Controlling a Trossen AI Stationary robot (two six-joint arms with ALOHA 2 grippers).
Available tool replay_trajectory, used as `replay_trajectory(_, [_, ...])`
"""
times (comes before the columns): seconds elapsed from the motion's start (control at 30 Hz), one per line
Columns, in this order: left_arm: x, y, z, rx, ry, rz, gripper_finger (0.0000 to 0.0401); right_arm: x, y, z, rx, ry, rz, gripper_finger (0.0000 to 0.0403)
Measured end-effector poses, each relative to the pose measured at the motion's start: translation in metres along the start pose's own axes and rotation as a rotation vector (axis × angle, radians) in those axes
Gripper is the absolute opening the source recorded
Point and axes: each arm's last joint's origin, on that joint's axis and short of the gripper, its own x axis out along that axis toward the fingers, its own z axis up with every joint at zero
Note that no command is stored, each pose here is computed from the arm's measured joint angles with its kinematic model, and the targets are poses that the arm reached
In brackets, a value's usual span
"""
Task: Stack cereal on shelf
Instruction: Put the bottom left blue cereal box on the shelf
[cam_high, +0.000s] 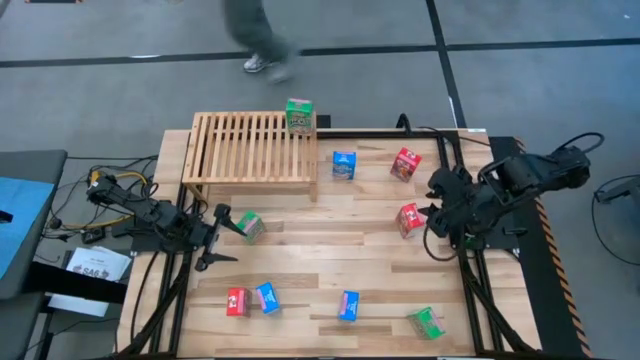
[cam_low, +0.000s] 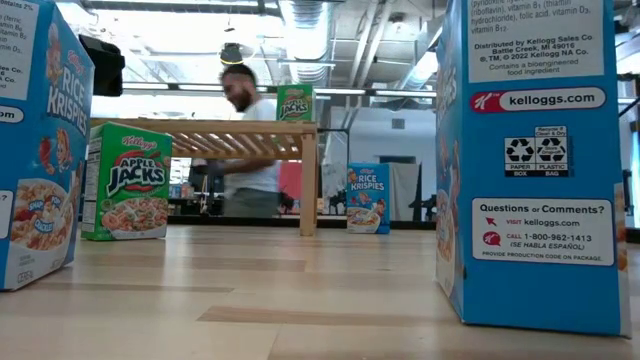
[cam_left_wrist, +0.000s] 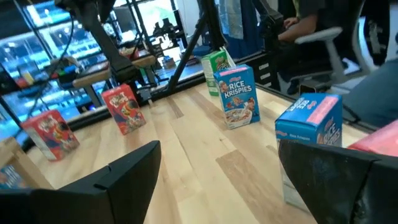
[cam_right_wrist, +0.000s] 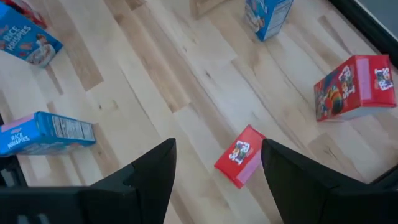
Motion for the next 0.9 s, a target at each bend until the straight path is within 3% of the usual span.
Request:
replay_trajectory(0.2, [0.0,0.001,0.004,-0.102,-0.038,-0.002,0.0318,-0.003,0.005,-0.004,-0.014,-0.061,-0.01,0.0261])
replay_trajectory(0.47, [-0.001,0.002,0.013,-0.339,-0.144,-0.022,0.0318,-0.004,0.006,-0.005,-0.023,-0.084,-0.009,0.0261])
replay_trajectory(0.77, [0.0,0.003,0.004,-0.135,-0.041,0.075,0.0318,-0.004,0.006,-0.005,0.01,-0.084,-0.008,0.0261])
replay_trajectory(0.9, [0.0,0.002,0.001,-0.168,-0.005,0.069,0.0318,-0.004,0.006,-0.005,0.01,-0.085,-0.008,0.0261])
